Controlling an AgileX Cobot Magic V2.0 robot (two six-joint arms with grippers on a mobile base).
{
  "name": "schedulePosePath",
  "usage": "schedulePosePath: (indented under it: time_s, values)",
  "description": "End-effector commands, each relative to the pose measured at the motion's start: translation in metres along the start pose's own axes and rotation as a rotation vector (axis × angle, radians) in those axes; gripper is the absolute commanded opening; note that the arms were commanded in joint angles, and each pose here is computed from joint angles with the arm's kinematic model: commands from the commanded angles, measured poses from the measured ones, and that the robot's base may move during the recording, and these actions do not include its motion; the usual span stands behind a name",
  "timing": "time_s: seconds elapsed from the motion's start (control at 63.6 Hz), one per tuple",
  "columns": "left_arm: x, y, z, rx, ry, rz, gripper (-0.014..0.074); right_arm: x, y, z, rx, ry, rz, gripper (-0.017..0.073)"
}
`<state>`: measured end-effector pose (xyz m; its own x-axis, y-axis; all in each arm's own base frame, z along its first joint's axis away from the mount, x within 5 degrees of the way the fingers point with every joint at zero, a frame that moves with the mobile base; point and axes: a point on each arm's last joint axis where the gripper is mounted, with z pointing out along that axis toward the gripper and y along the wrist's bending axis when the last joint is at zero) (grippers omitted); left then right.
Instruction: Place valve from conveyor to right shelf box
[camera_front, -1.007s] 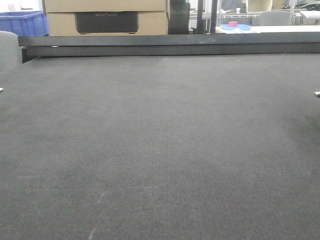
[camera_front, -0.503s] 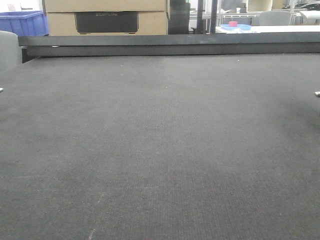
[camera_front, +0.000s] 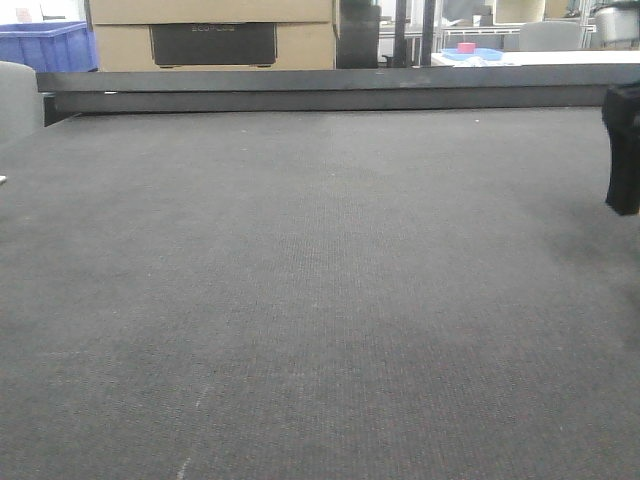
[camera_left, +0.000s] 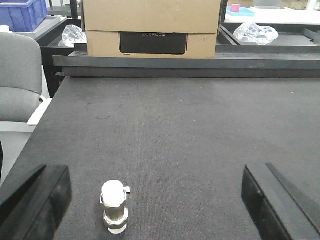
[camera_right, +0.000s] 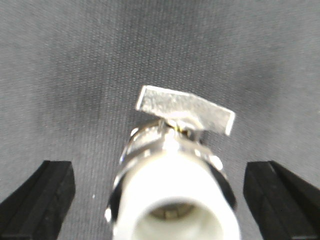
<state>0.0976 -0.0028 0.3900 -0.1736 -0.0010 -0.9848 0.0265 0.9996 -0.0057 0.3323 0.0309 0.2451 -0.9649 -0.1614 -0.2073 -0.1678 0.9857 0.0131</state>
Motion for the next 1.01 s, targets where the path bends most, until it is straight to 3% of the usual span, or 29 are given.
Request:
schedulePosePath:
  time_s: [0.0,0.079,0.173,0.378,0.503,0.708,0.991]
  values:
    - [-0.004,-0.001,-0.001,0.009,-0.020,-0.006,0.0601,-0.003,-0.002,0.001,0.008,-0.014,-0.010,0.0568]
    - [-0.004,-0.001,-0.001,0.009,-0.020,-0.006,0.0601,-0.004,-0.002,0.000,0.010,-0.032,-0.010,0.0523]
    - [-0.004,-0.001,-0.001,0.009,-0.020,-0.006,0.0601,-0.006,-0.002,-0.001,0.011,-0.043,-0.010,0.0367]
    - [-0.004,-0.001,-0.001,0.009,-0.015,-0.006,0.0601,-0.004,-0.002,-0.001,0.015,-0.029,-0.013,-0.0172]
    - [-0.003,-0.001,-0.001,0.008,-0.009,-0.006,0.0601,-0.003,-0.002,-0.011,0.020,-0.062,-0.015,-0.0155]
    - [-0.002,-0.001,0.002,0.005,0.051,-0.006,0.0600,0.005,0.000,-0.067,0.034,-0.281,0.007,-0.0155]
    - [-0.013,0.000,0.041,-0.016,0.442,0.007,0.0599,0.031,0.008,-0.132,0.009,-0.497,0.023,-0.0155]
